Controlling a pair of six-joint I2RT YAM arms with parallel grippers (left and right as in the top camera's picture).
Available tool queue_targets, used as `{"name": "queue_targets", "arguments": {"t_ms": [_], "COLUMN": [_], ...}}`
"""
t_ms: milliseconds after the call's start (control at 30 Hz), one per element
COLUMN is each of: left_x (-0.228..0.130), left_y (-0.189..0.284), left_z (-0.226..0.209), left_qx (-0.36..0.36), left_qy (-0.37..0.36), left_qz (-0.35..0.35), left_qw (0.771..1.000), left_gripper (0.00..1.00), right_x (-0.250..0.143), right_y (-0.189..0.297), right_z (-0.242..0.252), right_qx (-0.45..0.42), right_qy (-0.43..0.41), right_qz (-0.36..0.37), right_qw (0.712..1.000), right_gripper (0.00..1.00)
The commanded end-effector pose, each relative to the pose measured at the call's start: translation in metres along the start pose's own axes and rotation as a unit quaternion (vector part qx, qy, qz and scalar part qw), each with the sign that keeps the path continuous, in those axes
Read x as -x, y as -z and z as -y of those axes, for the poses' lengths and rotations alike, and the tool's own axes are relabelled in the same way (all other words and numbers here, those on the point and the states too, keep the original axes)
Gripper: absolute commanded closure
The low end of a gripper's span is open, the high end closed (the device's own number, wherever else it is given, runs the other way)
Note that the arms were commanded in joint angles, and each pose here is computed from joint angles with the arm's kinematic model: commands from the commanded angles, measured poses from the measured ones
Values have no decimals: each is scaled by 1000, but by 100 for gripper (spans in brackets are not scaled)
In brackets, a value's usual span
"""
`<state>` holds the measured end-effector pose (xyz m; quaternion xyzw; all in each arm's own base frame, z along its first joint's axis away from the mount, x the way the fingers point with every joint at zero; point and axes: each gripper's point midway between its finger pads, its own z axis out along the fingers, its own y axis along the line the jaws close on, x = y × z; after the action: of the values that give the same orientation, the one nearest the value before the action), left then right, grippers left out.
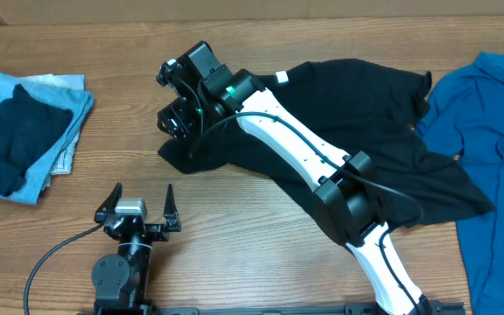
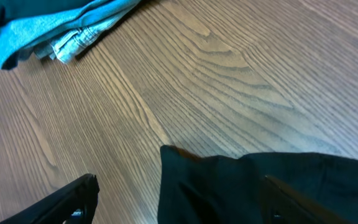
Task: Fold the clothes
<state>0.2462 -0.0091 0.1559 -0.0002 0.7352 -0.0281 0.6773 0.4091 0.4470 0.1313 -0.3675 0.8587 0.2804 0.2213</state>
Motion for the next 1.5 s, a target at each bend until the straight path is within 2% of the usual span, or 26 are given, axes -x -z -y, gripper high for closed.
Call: {"name": "queue_targets", "arguments": {"t_ms": [0, 67, 133, 167, 233, 267, 300, 433, 467, 533, 700, 933, 1100, 1333, 1467], "left_x": [0, 0, 0, 0, 0, 0, 0, 0, 0, 0, 0, 0, 0, 0, 0], "left_y": [0, 0, 0, 0, 0, 0, 0, 0, 0, 0, 0, 0, 0, 0, 0], "left_z": [0, 0, 0, 0, 0, 0, 0, 0, 0, 0, 0, 0, 0, 0, 0], "left_qx": [-2, -2, -2, -2, -2, -2, -2, -2, -2, -2, -2, -2, -2, -2, -2], "left_qy": [-13, -13, -13, -13, -13, -13, -13, -13, -13, -13, -13, -13, -13, -13, -13], "left_qz": [2, 2, 2, 2, 2, 2, 2, 2, 2, 2, 2, 2, 2, 2, 2], "left_qw": [1000, 1000, 1000, 1000, 1000, 1000, 1000, 1000, 1000, 1000, 1000, 1000, 1000, 1000, 1000], "left_gripper": [0, 0, 0, 0, 0, 0, 0, 0, 0, 0, 0, 0, 0, 0, 0], "right_x": [37, 49, 50, 37, 19, 3, -5, -33, -46, -64, -107, -162, -187, -179, -141], "right_y": [44, 74, 117, 148, 177, 199, 211, 256, 262, 258, 220, 157, 127, 85, 84], "right_z": [9, 38, 87, 130, 177, 212, 233, 309, 323, 338, 355, 378, 385, 405, 417], "right_qx": [-18, -68, -130, -181, -230, -256, -266, -316, -350, -386, -388, -386, -367, -327, -304], "right_qy": [1, -40, -107, -172, -249, -301, -329, -380, -403, -415, -454, -483, -498, -491, -468], "right_qz": [49, 67, 75, 72, 74, 79, 86, 123, 124, 113, 78, 14, -13, 31, 103], "right_qw": [999, 995, 983, 966, 938, 915, 902, 860, 837, 816, 798, 786, 786, 807, 823], "right_gripper": [12, 13, 20, 34, 59, 88, 96, 96, 96, 96, 96, 96, 96, 96, 96]}}
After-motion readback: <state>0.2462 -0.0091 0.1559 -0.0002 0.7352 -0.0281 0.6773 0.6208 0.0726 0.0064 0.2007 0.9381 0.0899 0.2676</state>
